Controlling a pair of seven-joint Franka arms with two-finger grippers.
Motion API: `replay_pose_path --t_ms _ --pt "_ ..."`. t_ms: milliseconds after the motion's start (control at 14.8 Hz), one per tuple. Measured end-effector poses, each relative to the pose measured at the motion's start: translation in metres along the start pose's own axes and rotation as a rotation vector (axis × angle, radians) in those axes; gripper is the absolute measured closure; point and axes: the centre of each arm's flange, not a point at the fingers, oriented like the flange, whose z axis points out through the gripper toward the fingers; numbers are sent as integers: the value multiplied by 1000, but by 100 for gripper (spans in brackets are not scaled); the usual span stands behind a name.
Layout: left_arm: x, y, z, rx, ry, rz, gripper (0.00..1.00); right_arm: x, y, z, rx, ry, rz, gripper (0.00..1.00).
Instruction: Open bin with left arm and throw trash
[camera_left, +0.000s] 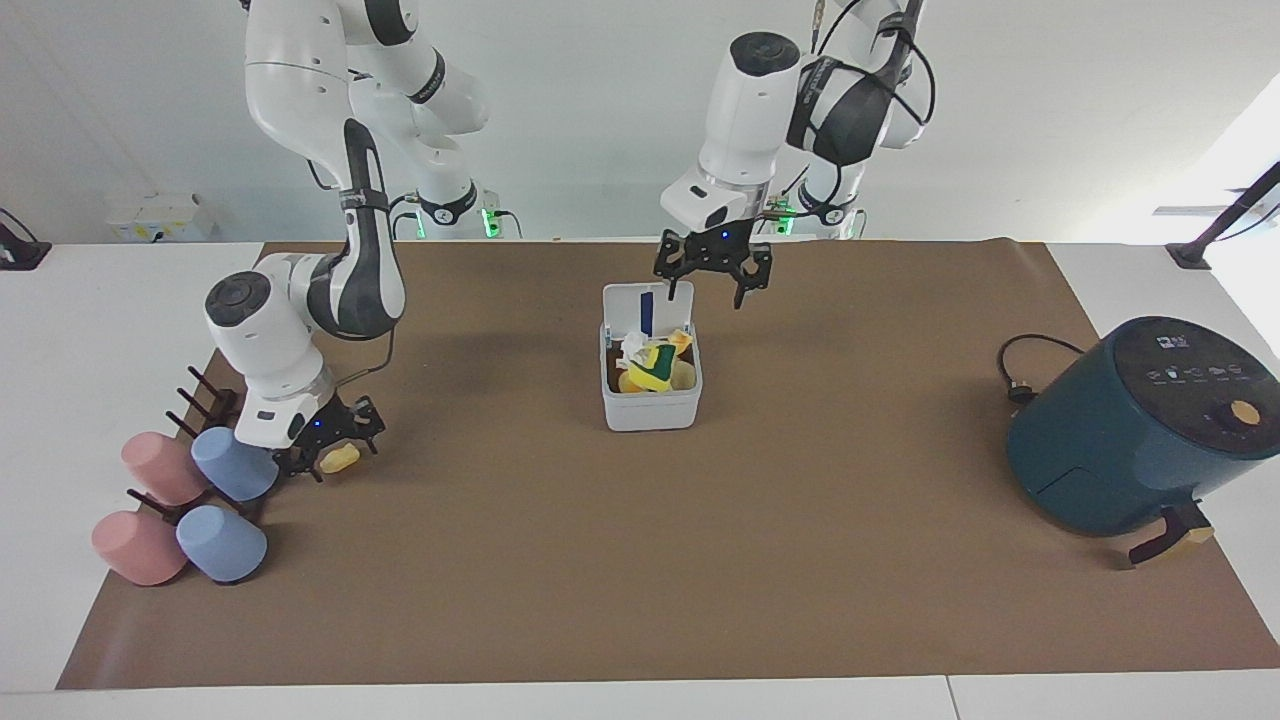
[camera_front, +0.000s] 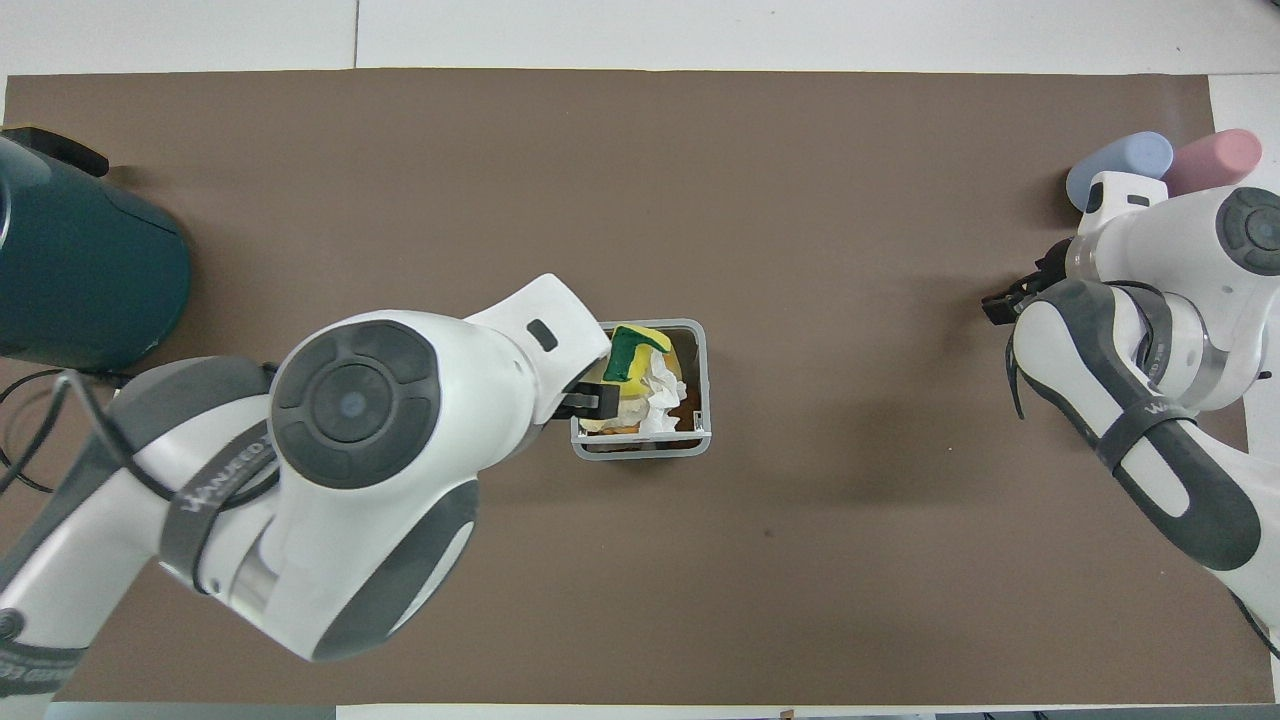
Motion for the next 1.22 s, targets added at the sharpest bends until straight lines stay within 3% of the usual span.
replay_pose_path --t_ms 203,406,677,880,1219 --pt "8 -56 -14 34 -46 -98 0 -2 0 2 4 -5 3 17" --pt "24 -123 -17 55 -76 -187 0 -2 -1 2 5 -5 1 27" --pt "40 -218 -34 52 -56 -166 0 -2 -1 2 5 -5 1 72" --pt "38 -262 -68 54 -72 -119 0 -1 -2 2 7 -6 -2 93" --pt "35 -292 -122 54 -71 -108 0 25 -13 -31 43 -36 -20 96"
